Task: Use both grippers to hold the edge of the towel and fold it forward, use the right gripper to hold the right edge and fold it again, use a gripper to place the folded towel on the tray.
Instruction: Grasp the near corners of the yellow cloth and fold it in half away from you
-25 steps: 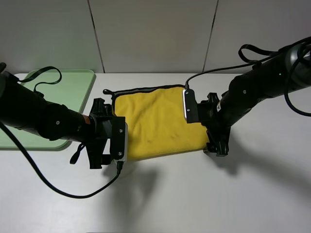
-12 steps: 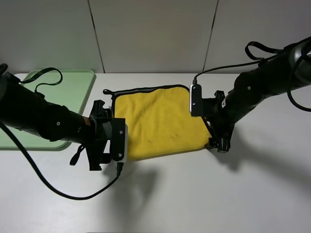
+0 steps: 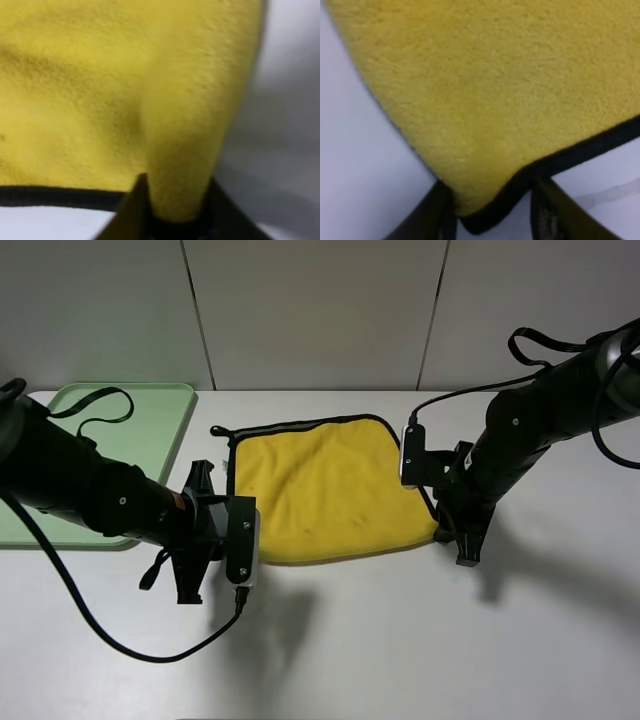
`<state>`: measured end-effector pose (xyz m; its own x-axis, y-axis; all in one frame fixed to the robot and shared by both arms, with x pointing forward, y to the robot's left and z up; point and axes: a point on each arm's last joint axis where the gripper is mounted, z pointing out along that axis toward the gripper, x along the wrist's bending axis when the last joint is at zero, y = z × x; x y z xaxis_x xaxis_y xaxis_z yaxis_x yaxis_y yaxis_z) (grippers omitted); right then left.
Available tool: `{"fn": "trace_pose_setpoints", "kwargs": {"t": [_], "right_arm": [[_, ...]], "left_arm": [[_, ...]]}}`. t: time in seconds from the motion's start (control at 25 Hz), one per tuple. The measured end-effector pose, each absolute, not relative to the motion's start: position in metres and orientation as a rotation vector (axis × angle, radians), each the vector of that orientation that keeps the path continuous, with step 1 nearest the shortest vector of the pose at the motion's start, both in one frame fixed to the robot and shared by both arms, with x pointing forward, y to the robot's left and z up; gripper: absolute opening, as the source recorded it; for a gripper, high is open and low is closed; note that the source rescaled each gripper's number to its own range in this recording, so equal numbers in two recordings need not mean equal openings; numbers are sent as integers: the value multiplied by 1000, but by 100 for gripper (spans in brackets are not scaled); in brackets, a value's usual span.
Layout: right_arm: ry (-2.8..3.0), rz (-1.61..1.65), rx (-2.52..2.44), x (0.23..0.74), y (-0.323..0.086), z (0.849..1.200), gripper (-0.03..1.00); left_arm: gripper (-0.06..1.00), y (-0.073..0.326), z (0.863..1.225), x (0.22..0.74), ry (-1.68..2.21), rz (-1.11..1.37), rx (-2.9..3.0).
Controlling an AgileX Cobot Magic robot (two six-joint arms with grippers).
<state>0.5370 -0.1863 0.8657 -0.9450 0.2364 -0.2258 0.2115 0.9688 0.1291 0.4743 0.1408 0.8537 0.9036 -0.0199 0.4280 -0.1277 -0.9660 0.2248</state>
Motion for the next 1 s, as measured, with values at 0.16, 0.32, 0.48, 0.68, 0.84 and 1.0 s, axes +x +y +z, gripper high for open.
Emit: {"fn": "trace_pose_setpoints", "kwargs": {"t": [0.16,0.32,0.48,0.68,0.84,1.0], "right_arm": [[2877,157,379,537,-186,865,28],[2876,178,440,536,-185,865,5],[2875,190,466,536,-185,865,0],[2868,195,465,536,-185,868,0],[2853,213,480,533,-186,882,0],[2813,247,502,530,-186,905,0]], "left_arm": [[1,141,853,474,-111,627,2822],[0,141,853,474,-111,627,2822],[0,141,853,474,-111,627,2822],[0,141,853,474,-111,627,2822],[0,141,856,473,-112,628,2819],[0,141,872,472,-112,657,2791]]}}
